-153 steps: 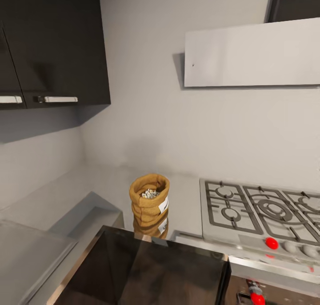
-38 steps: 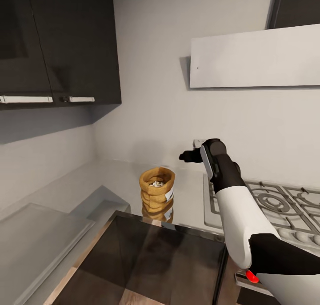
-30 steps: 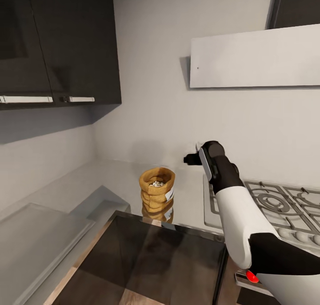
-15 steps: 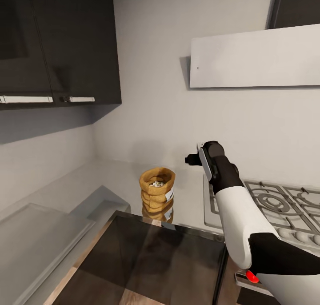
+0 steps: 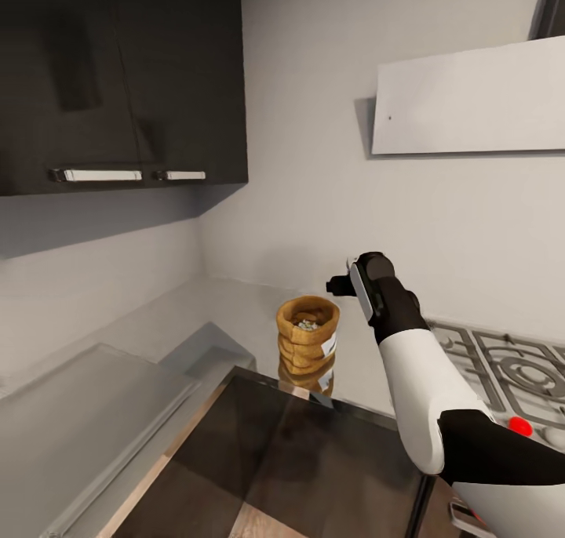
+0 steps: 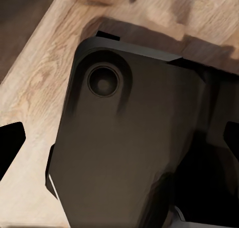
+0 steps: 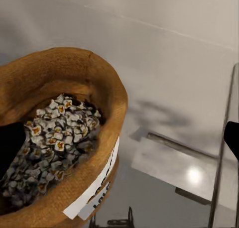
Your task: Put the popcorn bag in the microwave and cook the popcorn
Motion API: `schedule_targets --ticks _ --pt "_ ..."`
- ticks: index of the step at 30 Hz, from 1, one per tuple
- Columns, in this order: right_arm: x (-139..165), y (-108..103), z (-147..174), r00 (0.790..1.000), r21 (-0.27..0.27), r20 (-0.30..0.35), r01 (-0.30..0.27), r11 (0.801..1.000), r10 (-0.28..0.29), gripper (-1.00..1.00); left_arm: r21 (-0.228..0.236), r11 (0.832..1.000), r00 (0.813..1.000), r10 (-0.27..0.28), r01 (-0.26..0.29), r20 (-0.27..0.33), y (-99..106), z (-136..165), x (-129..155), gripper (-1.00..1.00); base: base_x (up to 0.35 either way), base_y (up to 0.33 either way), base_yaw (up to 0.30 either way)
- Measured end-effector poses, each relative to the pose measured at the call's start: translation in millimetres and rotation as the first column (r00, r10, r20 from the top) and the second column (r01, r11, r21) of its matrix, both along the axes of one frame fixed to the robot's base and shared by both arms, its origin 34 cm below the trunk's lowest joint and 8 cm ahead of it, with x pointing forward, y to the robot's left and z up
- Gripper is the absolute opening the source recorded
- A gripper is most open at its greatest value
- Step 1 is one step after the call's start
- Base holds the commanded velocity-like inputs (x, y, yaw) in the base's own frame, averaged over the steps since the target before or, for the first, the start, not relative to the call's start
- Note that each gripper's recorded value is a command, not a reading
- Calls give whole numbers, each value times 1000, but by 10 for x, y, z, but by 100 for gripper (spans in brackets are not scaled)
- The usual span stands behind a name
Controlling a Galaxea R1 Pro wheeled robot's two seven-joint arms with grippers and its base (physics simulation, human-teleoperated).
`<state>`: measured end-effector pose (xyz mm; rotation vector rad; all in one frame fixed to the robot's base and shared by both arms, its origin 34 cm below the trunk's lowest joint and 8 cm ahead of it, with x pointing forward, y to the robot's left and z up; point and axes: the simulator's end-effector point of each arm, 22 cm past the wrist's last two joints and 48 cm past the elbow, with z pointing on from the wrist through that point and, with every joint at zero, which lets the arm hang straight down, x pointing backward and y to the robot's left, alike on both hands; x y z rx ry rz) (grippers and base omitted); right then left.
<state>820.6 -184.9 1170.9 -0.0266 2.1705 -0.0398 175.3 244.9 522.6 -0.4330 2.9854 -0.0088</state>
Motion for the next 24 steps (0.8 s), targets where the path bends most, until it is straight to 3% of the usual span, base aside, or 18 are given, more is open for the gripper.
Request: schedule_targets --ticks 4,12,24 --pt "-1 -4 -37 1000 -1 -9 1 1000 -1 100 0 1000 1000 -2 2 0 0 0 0 100 0 0 111" --pt "-75 30 -646 988 -28 -156 -8 1000 3 100 0 1000 1000 -2 2 2 0 0 5 100 0 0 7" --pt "-81 50 -671 987 -18 -163 -12 1000 9 100 0 1000 1000 -2 2 1 0 0 2 100 0 0 0"
